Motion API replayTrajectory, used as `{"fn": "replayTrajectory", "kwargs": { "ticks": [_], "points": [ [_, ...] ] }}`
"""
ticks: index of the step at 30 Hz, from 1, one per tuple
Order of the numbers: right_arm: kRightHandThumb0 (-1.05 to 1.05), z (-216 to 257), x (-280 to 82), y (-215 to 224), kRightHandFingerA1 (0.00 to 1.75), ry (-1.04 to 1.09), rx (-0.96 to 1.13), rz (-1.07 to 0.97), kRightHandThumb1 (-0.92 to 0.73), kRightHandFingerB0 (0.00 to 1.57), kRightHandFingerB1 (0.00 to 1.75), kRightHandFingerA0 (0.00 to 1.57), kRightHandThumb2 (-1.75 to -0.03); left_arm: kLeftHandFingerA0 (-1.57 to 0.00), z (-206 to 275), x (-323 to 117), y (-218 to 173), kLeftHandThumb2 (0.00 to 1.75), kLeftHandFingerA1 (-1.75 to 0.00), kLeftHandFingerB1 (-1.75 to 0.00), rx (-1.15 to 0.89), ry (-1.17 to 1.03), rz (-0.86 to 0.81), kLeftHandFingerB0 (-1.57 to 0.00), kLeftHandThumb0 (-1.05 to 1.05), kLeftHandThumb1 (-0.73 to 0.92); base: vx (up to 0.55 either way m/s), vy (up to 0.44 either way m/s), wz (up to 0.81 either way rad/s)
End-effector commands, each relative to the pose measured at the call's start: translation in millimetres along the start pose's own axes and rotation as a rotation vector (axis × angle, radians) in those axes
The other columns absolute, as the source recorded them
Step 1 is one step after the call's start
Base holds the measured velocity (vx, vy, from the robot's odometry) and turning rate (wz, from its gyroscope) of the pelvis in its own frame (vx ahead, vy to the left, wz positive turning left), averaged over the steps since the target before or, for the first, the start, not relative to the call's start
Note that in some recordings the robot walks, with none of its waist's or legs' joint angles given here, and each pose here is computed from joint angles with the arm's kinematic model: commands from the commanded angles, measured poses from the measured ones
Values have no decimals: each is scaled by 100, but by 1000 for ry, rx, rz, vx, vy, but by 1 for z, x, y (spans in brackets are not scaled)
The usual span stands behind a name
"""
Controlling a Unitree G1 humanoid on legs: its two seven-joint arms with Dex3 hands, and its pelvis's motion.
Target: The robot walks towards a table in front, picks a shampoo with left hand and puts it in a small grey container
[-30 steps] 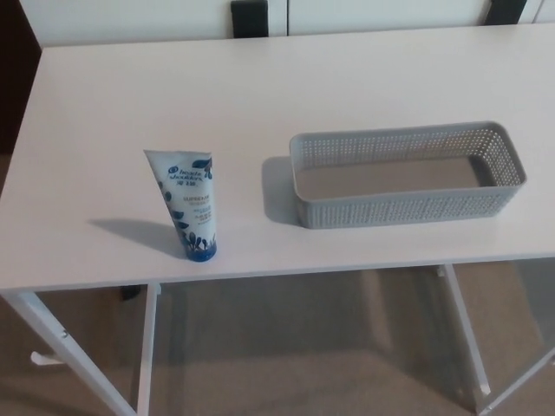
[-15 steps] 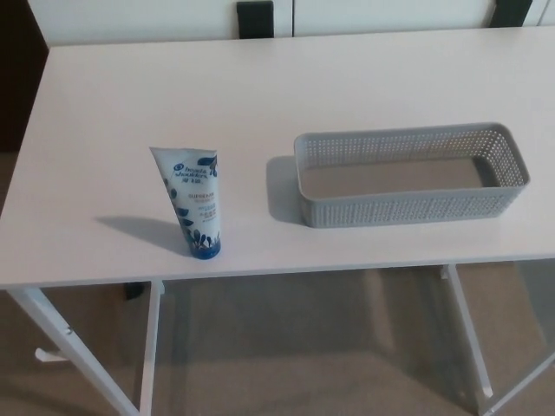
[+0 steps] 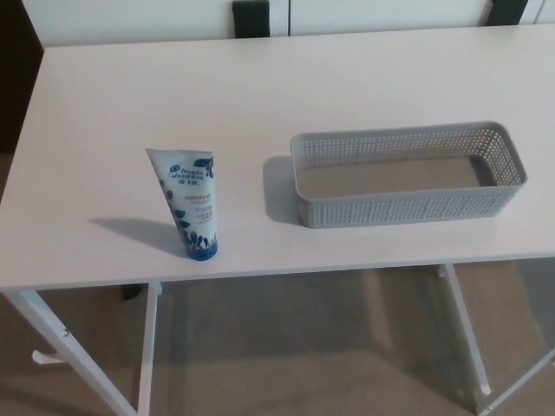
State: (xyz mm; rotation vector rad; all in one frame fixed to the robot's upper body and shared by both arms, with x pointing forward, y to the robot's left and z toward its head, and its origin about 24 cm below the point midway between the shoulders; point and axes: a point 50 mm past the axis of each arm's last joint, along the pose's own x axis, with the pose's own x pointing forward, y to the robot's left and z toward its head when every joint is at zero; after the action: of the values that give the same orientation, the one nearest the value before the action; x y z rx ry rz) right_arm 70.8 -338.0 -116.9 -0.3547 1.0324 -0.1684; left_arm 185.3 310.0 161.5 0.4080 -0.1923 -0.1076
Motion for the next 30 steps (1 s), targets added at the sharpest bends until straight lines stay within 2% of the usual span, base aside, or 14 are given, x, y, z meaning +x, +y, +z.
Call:
{"fn": "replayTrajectory", "kwargs": {
  "ticks": [1,4,5,7,8,10,12,13,22,23,28,30],
  "points": [
    [-31,-10,-5,-6,50,31,-17,-2,-67,56,42,75,-59,-1,7,24,-19,75,-45,-34,-147,66,-125,0,-39,31,0,0,0],
    [-31,-17,-8,-6,50,40,-27,5,-67,56,42,75,-59,-1,3,22,-24,75,-45,-34,-153,87,-134,0,-39,31,0,0,0],
    [-27,-17,-9,-8,51,42,-11,5,-67,55,43,75,-59,-10,-6,31,-35,59,-37,-20,-184,116,-157,-7,-43,45,0,0,0],
    [-27,-17,-9,-9,51,42,-4,6,-67,55,43,75,-59,-10,-9,35,-40,59,-37,-20,-197,130,-168,-7,-43,45,0,0,0],
    [-28,-20,-9,-7,51,63,11,6,-67,56,43,75,-59,-10,-13,42,-48,64,-41,-24,-199,156,-173,-3,-33,44,0,0,0],
    [-30,-17,-7,-4,50,66,3,11,-66,56,42,75,-59,-10,-16,49,-53,63,-42,-25,-199,173,-177,-2,-29,42,0,0,0],
    [-30,-12,-4,-1,50,57,-18,19,-66,56,42,75,-59,-10,-17,55,-55,63,-42,-25,-199,182,-178,-2,-29,42,0,0,0],
    [-30,-9,-4,-5,50,42,-28,22,-68,54,42,75,-59,-10,-22,60,-66,57,-35,-21,-212,196,-197,-7,-33,44,0,0,0],
    [-31,-13,-5,-1,48,60,-44,45,-66,54,41,68,-59,-9,-33,61,-91,59,-36,-20,-237,242,-250,-6,-36,43,0,0,0],
    [-30,-12,-4,-1,48,58,-38,44,-66,55,42,68,-59,-10,-34,62,-91,54,-34,-25,-237,246,-246,-4,-35,45,0,0,0],
    [-30,-10,-5,0,50,30,-57,53,-68,57,42,72,-60,-10,-40,63,-97,54,-34,-25,-249,281,-254,-4,-36,45,0,0,0],
    [-30,-11,-5,0,49,32,-63,56,-69,56,42,71,-60,-10,-40,62,-100,59,-36,-19,-251,291,-254,-7,-38,43,0,0,0]
  ]
}}
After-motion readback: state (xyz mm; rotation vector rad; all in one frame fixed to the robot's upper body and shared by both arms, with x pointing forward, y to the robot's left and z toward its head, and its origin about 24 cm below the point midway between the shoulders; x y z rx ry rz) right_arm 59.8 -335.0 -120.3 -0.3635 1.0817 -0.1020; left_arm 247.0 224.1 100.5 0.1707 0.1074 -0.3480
